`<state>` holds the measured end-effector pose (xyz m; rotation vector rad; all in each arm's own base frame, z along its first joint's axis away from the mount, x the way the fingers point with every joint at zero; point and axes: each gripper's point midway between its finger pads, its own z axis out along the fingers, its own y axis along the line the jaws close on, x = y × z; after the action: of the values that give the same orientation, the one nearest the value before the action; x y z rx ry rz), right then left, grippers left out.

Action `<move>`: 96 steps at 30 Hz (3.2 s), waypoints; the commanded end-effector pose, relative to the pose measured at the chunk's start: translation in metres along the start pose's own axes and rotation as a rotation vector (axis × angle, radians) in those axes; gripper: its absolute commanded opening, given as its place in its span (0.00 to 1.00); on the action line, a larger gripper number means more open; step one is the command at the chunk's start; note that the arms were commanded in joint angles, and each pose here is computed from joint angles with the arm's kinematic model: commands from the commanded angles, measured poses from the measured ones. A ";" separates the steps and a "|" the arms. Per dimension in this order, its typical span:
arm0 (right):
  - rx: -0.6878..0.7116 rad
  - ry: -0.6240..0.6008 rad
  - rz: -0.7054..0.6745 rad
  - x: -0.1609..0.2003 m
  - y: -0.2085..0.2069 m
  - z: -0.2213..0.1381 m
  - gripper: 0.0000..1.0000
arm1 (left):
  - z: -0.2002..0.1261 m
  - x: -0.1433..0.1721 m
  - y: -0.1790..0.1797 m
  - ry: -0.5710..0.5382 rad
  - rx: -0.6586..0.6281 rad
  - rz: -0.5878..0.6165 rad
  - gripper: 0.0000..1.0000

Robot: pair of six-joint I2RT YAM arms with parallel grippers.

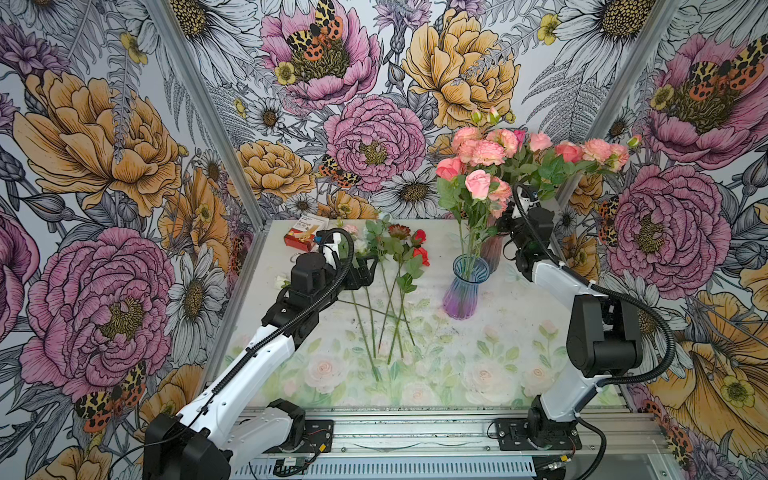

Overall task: Place the pink flowers into the vase
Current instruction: Place the flower in the vase, then pick up the flower at the center of the board.

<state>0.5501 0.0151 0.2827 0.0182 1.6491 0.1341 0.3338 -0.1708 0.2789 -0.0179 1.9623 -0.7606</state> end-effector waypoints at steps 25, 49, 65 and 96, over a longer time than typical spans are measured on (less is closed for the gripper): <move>0.095 -0.237 0.031 -0.135 0.013 -0.165 0.99 | -0.032 -0.017 0.074 0.047 -0.246 -0.220 0.98; -0.775 -0.079 -0.185 -0.123 0.340 -0.210 0.99 | 0.018 0.107 0.172 0.504 -0.514 -0.474 0.97; -0.761 0.172 -0.186 -0.029 0.370 -0.165 0.99 | 0.066 0.165 0.174 0.674 -0.596 -0.359 0.73; -0.700 0.156 -0.109 -0.024 0.330 -0.159 0.99 | 0.079 0.180 0.193 0.739 -0.724 -0.197 0.00</move>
<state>0.3739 0.3322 0.3406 -0.6465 1.6979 0.6173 0.3782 -0.1252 0.0195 -0.4196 2.8452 -0.2130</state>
